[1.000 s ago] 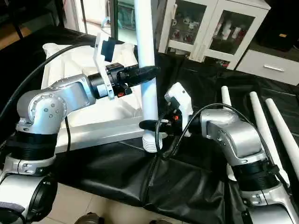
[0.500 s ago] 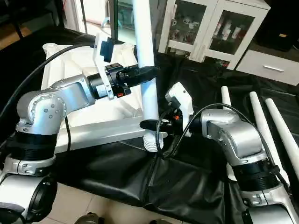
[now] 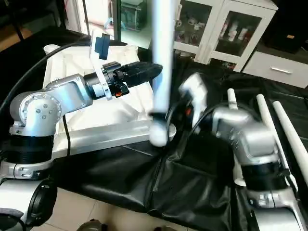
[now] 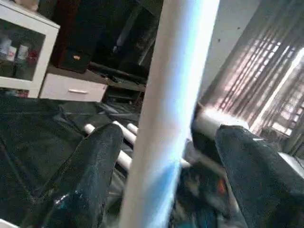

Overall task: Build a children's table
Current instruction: Insert table leg to table base

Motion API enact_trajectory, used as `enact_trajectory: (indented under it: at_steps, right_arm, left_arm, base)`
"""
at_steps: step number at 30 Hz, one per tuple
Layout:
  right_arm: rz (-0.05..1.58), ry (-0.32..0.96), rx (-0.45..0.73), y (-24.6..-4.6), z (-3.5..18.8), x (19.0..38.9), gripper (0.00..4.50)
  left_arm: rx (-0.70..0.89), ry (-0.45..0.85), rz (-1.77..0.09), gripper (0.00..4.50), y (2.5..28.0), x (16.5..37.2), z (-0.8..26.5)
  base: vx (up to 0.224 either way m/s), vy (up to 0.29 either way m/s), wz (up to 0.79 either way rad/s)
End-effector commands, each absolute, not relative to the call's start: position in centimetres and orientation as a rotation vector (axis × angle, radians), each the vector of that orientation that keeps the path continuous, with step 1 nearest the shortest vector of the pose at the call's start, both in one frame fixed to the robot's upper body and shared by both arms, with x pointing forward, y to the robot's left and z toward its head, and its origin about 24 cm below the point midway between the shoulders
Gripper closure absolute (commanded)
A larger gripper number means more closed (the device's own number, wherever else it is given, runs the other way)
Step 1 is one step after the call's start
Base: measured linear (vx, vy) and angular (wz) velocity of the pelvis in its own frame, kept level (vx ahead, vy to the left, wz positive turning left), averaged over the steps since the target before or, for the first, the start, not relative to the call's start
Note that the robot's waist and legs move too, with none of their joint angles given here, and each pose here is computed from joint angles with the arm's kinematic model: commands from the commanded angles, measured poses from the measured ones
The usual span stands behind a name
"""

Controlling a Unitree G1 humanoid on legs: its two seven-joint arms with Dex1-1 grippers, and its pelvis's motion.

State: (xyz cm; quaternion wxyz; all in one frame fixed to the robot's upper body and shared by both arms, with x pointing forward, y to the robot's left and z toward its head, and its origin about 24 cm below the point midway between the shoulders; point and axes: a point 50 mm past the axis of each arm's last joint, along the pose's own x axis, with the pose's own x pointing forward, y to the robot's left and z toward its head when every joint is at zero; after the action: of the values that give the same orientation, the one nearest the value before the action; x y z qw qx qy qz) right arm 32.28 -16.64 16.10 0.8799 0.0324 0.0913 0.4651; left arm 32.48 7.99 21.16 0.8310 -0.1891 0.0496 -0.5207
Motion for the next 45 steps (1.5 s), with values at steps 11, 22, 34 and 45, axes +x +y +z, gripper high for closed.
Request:
enact_trajectory:
  at_steps: [11,22,34,45]
  right_arm:
    - [0.587,0.063,0.024,-20.2,15.5,34.5,2.65]
    - [0.632,0.070,0.036,-18.6,13.8,33.7,2.65]
    - [0.667,0.077,0.032,-18.3,13.4,32.9,2.65]
    - [0.688,0.088,0.027,-18.3,13.2,32.5,2.65]
  left_arm:
    - [0.095,0.220,-1.050,0.07,10.0,32.3,11.9]
    - [0.315,0.317,-1.137,0.00,8.9,32.5,7.6]
    - [0.366,0.386,-1.159,0.28,9.6,33.4,5.8]
    - [0.397,0.438,-1.209,1.07,10.4,33.1,5.4]
  base:
    - [0.000,0.000,0.00]
    - [0.000,0.000,0.00]
    - [0.000,0.000,0.00]
    - [0.000,0.000,0.00]
